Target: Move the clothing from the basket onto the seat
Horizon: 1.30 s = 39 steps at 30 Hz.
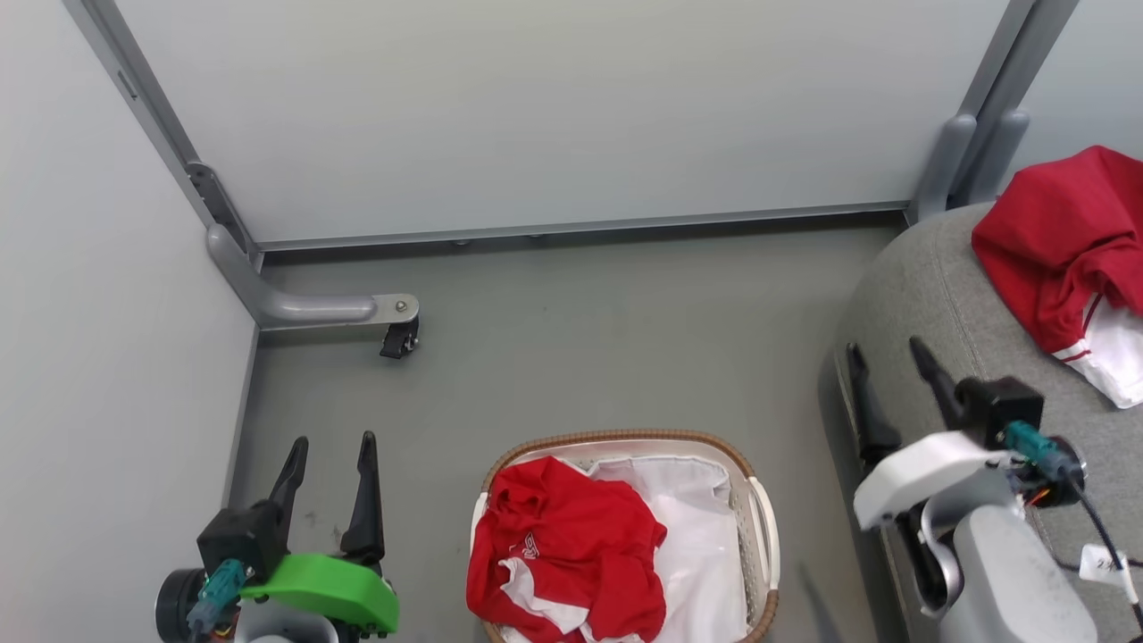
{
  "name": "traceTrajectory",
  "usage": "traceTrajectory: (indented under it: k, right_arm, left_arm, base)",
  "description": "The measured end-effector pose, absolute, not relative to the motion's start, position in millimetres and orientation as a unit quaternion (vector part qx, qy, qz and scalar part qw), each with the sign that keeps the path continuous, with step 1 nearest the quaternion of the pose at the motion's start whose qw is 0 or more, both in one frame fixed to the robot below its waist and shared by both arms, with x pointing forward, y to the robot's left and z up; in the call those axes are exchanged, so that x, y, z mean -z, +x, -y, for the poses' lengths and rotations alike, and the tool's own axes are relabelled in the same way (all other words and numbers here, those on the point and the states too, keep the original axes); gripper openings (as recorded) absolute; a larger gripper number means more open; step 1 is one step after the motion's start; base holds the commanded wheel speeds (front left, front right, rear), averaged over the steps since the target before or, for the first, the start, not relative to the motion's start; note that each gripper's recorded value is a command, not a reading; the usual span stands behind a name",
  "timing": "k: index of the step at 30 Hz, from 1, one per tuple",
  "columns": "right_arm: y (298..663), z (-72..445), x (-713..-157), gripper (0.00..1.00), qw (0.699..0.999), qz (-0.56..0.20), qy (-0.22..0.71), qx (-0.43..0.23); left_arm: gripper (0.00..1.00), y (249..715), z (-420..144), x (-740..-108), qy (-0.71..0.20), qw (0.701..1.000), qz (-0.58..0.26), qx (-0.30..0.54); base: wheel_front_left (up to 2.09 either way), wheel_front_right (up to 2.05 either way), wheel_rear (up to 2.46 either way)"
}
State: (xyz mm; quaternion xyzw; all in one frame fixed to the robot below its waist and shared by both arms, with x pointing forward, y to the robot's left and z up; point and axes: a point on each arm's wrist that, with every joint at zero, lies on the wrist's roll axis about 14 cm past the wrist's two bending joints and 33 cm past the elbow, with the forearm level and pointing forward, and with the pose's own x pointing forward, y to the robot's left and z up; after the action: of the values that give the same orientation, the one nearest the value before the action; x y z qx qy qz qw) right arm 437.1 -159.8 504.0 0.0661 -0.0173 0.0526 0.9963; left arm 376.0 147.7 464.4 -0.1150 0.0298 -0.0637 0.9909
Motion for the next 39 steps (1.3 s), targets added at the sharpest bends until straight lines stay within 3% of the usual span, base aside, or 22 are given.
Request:
traceTrajectory:
  k: [15,39]
  right_arm:
    - [396,149,-476,1.00,0.993,-0.018,0.101,-0.063]
    - [395,153,-474,1.00,0.993,-0.020,0.100,-0.057]
  left_arm:
    - [1.00,354,-150,-458,-0.116,0.991,-0.037,0.058]
    - [1.00,355,-145,-457,-0.121,0.990,-0.041,0.064]
  base:
    - [0.00,0.00,0.00]
    - [0.00,0.00,0.00]
